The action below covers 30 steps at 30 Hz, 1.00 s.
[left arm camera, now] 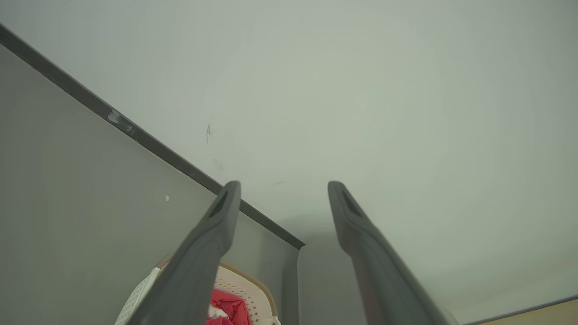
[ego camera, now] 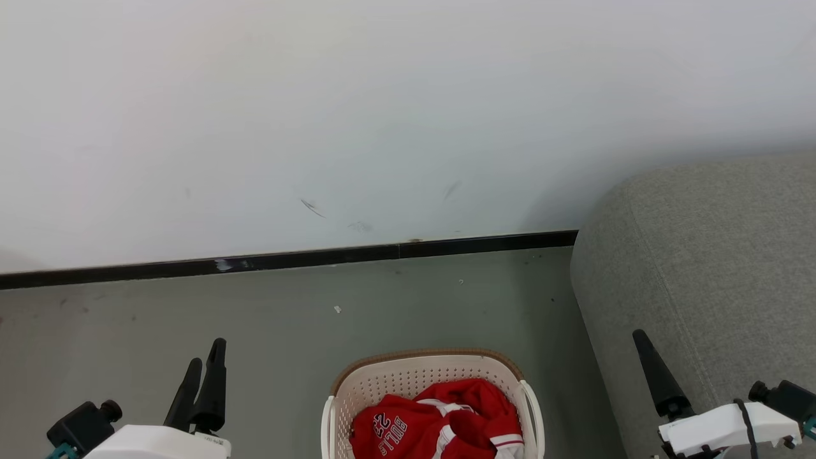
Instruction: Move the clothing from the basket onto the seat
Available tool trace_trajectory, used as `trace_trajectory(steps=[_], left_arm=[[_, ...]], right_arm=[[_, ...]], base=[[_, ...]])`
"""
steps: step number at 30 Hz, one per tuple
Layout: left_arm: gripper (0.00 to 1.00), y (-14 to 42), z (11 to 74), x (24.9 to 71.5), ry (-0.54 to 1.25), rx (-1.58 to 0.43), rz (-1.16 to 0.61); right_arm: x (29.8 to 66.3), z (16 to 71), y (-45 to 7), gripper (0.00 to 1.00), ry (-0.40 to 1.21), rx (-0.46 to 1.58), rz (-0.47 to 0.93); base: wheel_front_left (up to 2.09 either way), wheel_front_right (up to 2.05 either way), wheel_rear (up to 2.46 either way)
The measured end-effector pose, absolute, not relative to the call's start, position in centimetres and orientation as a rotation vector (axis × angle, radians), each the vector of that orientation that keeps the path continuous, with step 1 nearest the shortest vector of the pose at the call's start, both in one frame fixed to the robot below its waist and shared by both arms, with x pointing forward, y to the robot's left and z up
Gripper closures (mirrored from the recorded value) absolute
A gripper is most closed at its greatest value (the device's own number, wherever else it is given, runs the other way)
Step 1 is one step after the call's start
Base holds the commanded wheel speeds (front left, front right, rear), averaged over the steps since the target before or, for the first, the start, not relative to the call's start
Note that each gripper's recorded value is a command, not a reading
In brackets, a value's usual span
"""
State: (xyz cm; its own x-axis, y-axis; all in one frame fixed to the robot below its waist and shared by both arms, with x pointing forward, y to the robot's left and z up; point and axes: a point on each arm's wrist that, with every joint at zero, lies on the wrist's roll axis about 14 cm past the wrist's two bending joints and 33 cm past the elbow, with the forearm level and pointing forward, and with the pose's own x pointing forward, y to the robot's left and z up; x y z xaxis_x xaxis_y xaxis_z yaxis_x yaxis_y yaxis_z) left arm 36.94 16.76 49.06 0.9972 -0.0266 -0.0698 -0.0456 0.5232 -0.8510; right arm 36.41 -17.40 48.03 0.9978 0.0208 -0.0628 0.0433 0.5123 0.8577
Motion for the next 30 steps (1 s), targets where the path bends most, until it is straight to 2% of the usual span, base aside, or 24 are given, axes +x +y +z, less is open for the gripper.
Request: trace_trajectory(steps=[18, 30], left_arm=[[0.00, 15.4, 50.0, 36.2, 0.053, -0.605, -0.024], [0.00, 14.8, 50.7, 35.8, 0.011, -0.412, -0.026]], right_arm=[[35.8, 48.8, -16.1, 0.00, 0.045, 0.645, 0.061], [35.7, 49.3, -15.6, 0.00, 0.017, 0.492, 0.090]], base=[[0.00, 0.00, 0.00], [0.00, 0.00, 0.00]])
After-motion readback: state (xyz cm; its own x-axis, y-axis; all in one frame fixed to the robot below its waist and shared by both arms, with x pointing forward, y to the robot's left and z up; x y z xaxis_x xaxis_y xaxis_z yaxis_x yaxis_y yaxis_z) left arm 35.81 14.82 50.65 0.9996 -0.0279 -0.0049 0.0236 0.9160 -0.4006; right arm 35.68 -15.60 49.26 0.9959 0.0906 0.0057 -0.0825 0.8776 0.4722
